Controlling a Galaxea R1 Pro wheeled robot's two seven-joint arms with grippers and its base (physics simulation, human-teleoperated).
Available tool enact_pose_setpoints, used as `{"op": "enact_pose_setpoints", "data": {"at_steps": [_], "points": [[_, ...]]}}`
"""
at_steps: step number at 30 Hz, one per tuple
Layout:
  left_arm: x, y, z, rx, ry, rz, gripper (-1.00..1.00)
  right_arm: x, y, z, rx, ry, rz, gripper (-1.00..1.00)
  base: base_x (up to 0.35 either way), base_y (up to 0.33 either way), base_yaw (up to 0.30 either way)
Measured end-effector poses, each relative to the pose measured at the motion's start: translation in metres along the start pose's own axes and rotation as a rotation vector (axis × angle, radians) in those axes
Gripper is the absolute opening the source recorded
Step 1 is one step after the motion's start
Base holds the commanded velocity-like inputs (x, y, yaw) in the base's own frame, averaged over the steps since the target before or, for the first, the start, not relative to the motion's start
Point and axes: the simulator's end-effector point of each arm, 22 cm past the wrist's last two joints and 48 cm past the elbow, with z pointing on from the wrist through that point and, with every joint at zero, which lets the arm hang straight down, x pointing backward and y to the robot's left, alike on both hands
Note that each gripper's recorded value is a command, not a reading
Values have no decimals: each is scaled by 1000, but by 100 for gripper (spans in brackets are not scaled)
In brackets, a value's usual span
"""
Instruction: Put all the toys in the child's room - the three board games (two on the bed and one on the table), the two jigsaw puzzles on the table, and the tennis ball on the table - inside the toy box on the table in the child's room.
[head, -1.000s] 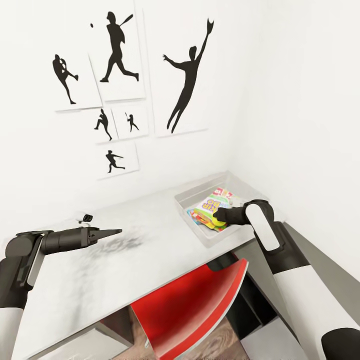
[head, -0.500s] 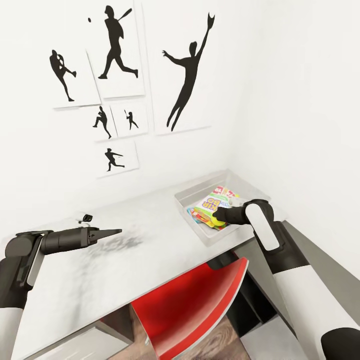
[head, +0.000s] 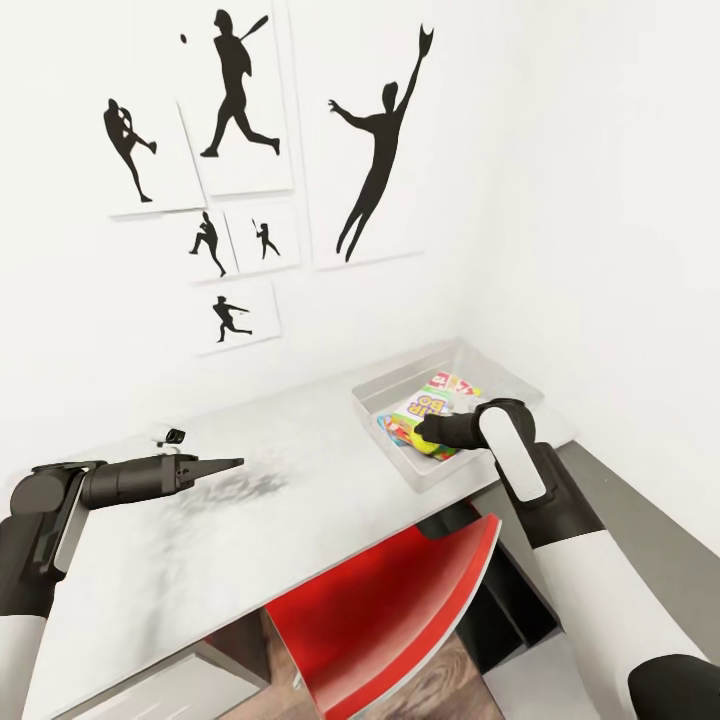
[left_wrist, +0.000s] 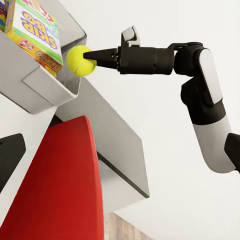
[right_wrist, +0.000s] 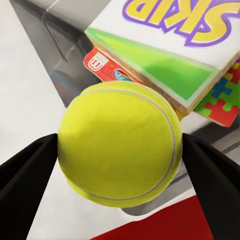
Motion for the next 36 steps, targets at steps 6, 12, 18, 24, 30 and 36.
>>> {"op": "enact_pose_setpoints", "data": {"at_steps": [6,12,18,24,30,36], "points": [[2,3,1,0,1,-7,100,3,-3,4,5,8,0,-100,0,0,0],[4,8,1,-2,4,-17,100,7,-5,9,7,17,2,-100,0,0,0],[6,11,2,-3,6,-23,100,9,-6,12,8,23,4,-100,0,0,0],[6,11,2,-4,6,-23,100,9,-6,13,8,24,4,-100,0,0,0],[6,12,2,-5,6,-23,100,9,-6,13,8,24,4,100,0,0,0],[6,12,2,-5,6,-23,100,9,-6,13,8,24,5,100,0,0,0]]}}
